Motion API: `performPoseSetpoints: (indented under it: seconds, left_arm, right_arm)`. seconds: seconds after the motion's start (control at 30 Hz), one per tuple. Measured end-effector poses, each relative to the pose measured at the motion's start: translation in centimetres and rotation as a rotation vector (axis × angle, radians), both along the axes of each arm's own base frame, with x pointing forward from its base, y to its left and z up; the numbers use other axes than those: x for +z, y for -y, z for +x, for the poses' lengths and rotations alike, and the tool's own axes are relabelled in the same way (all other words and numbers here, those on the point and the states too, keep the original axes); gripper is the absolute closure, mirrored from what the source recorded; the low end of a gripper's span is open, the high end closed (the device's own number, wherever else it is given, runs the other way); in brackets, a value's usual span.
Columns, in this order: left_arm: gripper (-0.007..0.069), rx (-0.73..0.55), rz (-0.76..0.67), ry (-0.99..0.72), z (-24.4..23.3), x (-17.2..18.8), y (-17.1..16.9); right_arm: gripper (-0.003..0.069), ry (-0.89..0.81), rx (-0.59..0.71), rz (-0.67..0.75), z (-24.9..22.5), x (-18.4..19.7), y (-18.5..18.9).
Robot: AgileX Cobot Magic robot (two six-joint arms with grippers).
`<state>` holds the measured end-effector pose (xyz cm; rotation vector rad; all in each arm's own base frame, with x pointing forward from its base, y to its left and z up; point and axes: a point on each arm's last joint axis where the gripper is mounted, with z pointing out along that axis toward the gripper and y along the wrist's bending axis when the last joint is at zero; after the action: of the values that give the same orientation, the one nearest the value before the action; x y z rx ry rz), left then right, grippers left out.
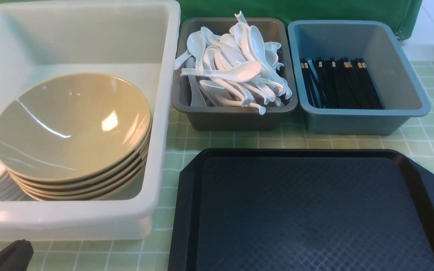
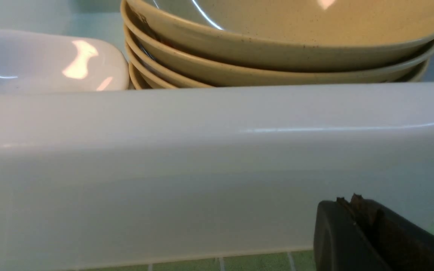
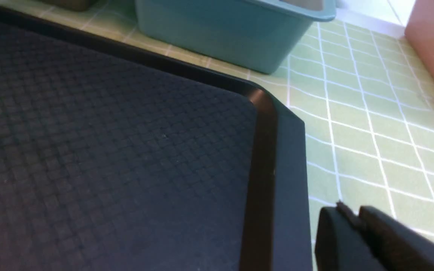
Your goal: On green table put chopsticks spoon bowls plates into blue grey white boxes.
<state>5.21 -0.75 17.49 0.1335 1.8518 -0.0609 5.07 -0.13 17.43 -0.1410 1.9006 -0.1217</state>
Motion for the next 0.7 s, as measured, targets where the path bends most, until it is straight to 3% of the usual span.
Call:
performPoseSetpoints:
  seconds: [0.23,0.7]
  left_arm:
    - [0.0627,0.0,0.0,0.0,0.0,0.0,0.0]
    - [0.0627,0.0,0.0,0.0,0.0,0.0,0.0]
  right_arm:
    - [0.0578,0.006,-0.069,0.006,0.0,0.02,0.29]
    - [0.057,0.009,-0.076,0.007,0.02,0.02,0.33]
